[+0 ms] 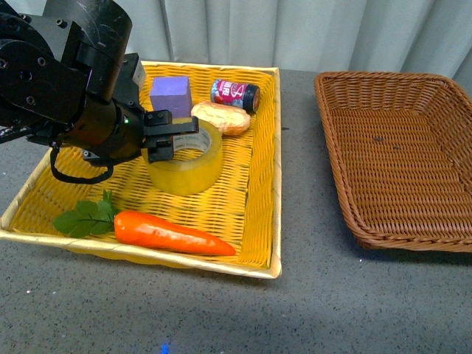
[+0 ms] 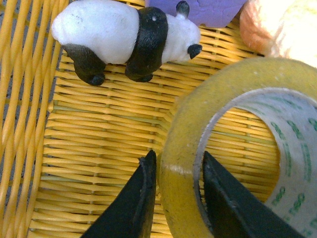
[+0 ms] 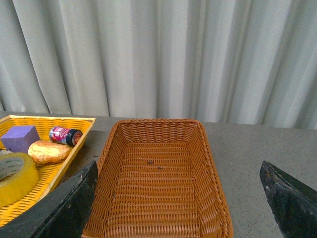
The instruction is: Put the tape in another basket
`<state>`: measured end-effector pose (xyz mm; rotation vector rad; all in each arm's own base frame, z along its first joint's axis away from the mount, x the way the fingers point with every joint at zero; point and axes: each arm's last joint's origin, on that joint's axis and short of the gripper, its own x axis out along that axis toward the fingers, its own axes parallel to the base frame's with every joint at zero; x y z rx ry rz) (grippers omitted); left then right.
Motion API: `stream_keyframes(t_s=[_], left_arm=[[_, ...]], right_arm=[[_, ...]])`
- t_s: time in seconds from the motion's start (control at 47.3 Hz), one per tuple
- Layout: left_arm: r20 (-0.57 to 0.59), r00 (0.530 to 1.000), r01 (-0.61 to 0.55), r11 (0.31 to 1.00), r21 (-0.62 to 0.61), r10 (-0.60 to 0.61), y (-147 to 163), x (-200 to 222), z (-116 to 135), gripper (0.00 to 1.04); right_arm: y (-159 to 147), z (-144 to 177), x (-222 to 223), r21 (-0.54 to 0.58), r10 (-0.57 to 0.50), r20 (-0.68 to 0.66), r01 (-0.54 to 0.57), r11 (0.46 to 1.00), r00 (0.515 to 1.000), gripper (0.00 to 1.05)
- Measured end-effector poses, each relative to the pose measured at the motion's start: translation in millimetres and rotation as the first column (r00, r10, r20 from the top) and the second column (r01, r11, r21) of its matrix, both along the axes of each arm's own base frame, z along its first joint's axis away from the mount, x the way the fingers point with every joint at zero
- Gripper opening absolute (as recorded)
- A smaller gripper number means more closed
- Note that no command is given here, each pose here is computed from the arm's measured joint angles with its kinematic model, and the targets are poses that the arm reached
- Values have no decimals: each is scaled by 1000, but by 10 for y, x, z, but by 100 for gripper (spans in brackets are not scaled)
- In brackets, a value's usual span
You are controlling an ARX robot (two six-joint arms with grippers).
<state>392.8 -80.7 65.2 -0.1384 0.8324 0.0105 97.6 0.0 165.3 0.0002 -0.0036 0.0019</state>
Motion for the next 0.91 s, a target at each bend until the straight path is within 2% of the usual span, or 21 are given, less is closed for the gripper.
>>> stream_keyframes(t_s=[0.042, 0.106, 0.317, 0.444, 0.507, 0.571, 0.698, 0.782, 0.909], left_arm=[[2, 1000, 0, 1000, 0, 0, -1, 7, 6, 22], [1, 1000, 0, 1000, 1, 0, -1, 7, 6, 18], [33, 999, 38, 999, -13, -37, -11, -11, 30, 17], [104, 985, 136, 991, -6, -135, -20, -50, 119, 17], [153, 966, 209, 978, 4, -207, -34, -47, 243, 17], [221, 938, 263, 964, 46, -267, -42, -28, 399, 17], [333, 842, 394, 905, 159, -425, -91, 12, 765, 17], [356, 784, 461, 861, 213, -508, -150, 38, 904, 17], [361, 668, 580, 759, 295, -651, -331, 57, 1029, 17]], right_arm=[[0, 0, 0, 0, 0, 0, 0, 1000, 1000, 96], [0, 0, 0, 0, 0, 0, 0, 1000, 1000, 96], [0, 0, 0, 0, 0, 0, 0, 1000, 1000, 96], [0, 0, 0, 0, 0, 0, 0, 1000, 1000, 96], [0, 0, 0, 0, 0, 0, 0, 1000, 1000, 96], [0, 0, 0, 0, 0, 0, 0, 1000, 1000, 96], [0, 0, 0, 0, 0, 0, 0, 1000, 1000, 96], [0, 0, 0, 0, 0, 0, 0, 1000, 1000, 96], [0, 0, 0, 0, 0, 0, 0, 1000, 1000, 96]])
